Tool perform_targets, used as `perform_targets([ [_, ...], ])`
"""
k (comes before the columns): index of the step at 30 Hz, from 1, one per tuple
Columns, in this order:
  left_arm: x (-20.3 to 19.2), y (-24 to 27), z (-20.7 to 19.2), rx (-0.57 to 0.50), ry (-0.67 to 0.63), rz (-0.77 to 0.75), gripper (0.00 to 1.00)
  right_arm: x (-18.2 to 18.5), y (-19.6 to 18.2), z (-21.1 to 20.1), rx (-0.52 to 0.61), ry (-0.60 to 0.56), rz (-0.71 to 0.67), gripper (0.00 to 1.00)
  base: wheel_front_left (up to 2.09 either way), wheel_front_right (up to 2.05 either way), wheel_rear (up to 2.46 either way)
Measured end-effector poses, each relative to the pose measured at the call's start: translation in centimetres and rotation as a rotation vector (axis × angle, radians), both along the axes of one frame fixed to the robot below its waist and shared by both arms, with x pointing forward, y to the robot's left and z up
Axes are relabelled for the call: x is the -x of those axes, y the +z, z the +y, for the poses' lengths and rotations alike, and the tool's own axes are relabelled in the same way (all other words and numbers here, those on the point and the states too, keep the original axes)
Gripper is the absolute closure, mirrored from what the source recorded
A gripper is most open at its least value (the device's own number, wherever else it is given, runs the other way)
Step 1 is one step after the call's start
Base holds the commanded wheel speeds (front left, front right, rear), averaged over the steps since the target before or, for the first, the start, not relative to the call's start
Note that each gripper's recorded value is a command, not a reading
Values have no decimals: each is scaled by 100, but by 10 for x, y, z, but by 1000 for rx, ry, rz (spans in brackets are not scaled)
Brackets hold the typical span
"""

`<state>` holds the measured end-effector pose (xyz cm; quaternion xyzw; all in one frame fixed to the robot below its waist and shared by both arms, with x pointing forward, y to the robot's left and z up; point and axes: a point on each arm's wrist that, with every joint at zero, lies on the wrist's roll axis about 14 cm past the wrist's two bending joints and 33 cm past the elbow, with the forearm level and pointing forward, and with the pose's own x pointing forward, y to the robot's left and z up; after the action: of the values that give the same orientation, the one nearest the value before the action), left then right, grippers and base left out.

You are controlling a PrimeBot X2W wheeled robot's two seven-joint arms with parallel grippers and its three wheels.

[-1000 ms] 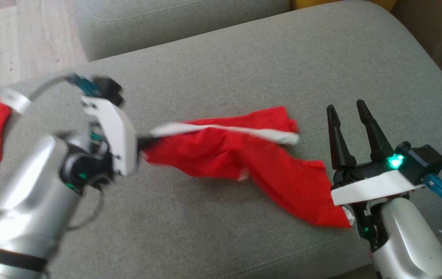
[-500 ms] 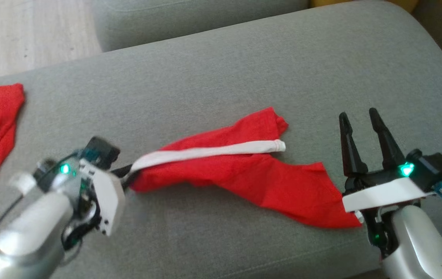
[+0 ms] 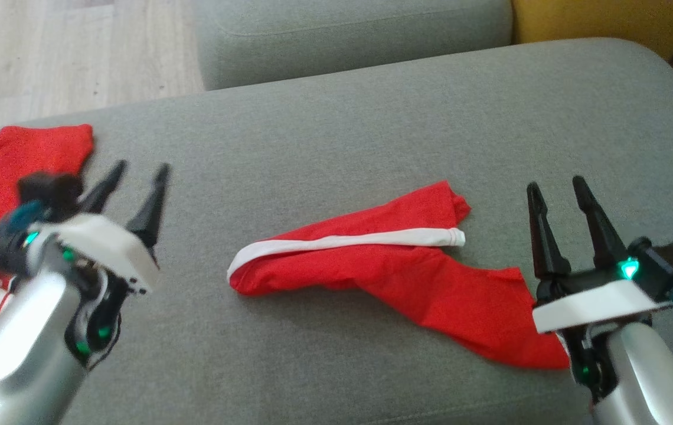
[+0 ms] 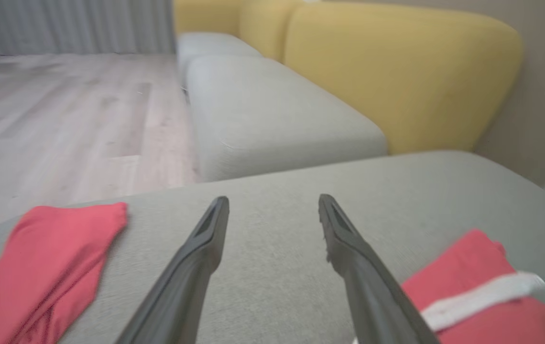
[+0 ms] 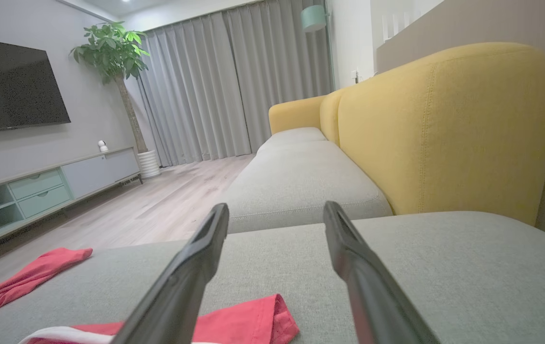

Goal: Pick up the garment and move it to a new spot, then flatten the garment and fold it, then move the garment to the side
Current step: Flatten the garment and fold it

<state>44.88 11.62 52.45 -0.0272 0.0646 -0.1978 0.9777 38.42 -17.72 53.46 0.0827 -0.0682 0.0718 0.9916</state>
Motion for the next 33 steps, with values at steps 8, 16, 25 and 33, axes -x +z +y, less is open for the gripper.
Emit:
perform_targets([
  [8,45,-5,45,101,314,-104,0,5,-11,6,-3,16,29,0,0,0,0],
  [16,85,-18,48,161,392,-102,0,6,-15,4,-2,18,41,0,0,0,0],
  [25,87,-18,45,167,367,-128,0,10,-21,2,6,18,59,0,0,0,0],
  [33,86,-28,45,177,367,-105,0,11,-36,5,-3,30,108,0,0,0,0],
])
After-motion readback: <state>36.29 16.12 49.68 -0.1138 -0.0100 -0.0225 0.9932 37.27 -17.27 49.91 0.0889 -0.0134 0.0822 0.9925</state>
